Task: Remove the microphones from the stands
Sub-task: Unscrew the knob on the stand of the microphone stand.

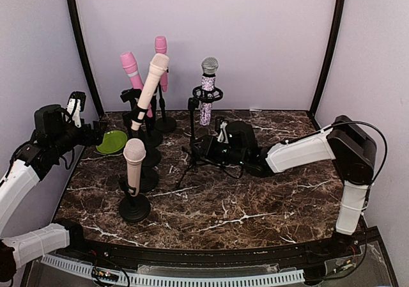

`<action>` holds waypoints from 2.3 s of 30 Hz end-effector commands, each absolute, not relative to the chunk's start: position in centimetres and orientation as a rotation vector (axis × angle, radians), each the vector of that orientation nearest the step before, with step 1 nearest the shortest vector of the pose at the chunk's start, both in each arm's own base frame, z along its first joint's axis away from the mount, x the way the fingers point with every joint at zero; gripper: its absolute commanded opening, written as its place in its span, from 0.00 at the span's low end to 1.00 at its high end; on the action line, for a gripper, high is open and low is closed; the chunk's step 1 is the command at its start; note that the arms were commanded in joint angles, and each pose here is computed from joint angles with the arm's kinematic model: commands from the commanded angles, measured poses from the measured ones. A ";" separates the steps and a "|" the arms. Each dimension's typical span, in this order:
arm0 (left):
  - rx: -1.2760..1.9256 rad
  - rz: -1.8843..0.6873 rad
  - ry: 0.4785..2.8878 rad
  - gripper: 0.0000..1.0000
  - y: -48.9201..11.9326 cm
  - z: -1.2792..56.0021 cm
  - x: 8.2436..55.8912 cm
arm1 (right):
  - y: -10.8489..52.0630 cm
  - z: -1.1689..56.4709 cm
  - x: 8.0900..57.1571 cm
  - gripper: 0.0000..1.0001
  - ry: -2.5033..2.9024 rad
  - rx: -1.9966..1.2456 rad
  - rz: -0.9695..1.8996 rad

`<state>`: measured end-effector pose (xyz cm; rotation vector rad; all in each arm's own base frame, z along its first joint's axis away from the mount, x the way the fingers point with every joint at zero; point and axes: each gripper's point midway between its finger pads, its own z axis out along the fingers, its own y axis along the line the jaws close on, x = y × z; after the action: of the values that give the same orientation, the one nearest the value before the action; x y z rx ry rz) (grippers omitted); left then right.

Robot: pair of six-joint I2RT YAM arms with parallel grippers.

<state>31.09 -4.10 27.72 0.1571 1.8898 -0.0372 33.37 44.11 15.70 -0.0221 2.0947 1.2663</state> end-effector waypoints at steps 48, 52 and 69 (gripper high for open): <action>0.164 -0.036 1.877 0.96 -4.1 27.8 31.1 | 43.9 15.1 34.3 0.03 2.096 -0.363 0.242; 0.165 -0.037 1.878 0.96 -4.1 27.7 31.1 | 44.2 15.7 34.1 0.07 2.061 -0.418 0.179; 0.167 -0.036 1.878 0.96 -4.1 27.7 31.1 | 41.1 23.7 30.9 0.79 1.879 -0.427 0.502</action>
<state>31.10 -4.09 27.73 0.1568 1.8894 -0.0369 31.10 41.85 18.15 -0.5238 1.9966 0.3285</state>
